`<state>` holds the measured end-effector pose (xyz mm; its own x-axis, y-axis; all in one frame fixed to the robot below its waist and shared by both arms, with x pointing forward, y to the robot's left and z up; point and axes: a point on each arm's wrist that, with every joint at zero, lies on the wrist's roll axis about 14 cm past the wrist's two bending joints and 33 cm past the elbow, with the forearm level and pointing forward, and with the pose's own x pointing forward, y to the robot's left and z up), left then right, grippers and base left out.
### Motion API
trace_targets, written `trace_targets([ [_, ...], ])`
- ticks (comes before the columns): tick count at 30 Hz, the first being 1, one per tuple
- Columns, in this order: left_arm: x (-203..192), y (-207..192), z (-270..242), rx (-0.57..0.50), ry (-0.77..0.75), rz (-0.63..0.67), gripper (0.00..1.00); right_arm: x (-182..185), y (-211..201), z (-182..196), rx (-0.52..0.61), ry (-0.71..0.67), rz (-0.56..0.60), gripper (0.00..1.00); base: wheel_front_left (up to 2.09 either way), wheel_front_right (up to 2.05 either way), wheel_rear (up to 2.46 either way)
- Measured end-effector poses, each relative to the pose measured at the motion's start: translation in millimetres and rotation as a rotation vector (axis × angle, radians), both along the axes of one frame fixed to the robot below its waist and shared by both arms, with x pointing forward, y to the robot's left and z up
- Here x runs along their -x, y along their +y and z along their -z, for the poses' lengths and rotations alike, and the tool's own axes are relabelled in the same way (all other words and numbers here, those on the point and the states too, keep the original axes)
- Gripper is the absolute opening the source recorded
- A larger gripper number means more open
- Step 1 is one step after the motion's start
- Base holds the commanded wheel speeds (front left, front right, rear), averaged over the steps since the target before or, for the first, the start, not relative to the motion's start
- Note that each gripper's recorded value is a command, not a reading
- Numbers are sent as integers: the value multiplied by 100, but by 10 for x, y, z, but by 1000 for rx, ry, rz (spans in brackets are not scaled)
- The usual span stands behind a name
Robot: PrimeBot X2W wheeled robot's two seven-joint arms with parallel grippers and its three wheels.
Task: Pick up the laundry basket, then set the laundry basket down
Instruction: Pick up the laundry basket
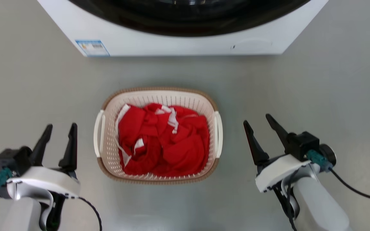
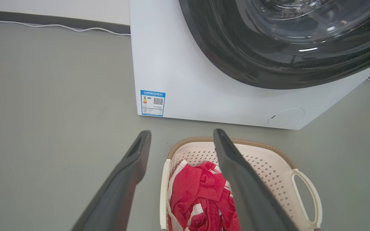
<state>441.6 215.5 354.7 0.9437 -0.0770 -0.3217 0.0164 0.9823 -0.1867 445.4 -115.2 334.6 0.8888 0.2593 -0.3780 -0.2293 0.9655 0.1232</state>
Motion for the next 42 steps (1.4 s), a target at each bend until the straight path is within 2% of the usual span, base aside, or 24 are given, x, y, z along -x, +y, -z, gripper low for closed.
trace_targets([
  [12,-322,-34,471,-3,76,59,100,-237,98,575,-26,101,-13,100,0,0,0],
  [26,-287,-244,1023,-16,229,163,100,-239,222,1135,-52,260,-28,100,0,0,0],
  [31,-235,-199,1272,-46,311,180,100,-223,271,1310,-65,316,-33,100,0,0,0],
  [42,-248,-206,1539,-52,380,196,100,-165,467,1591,-94,392,-77,100,0,0,0],
])
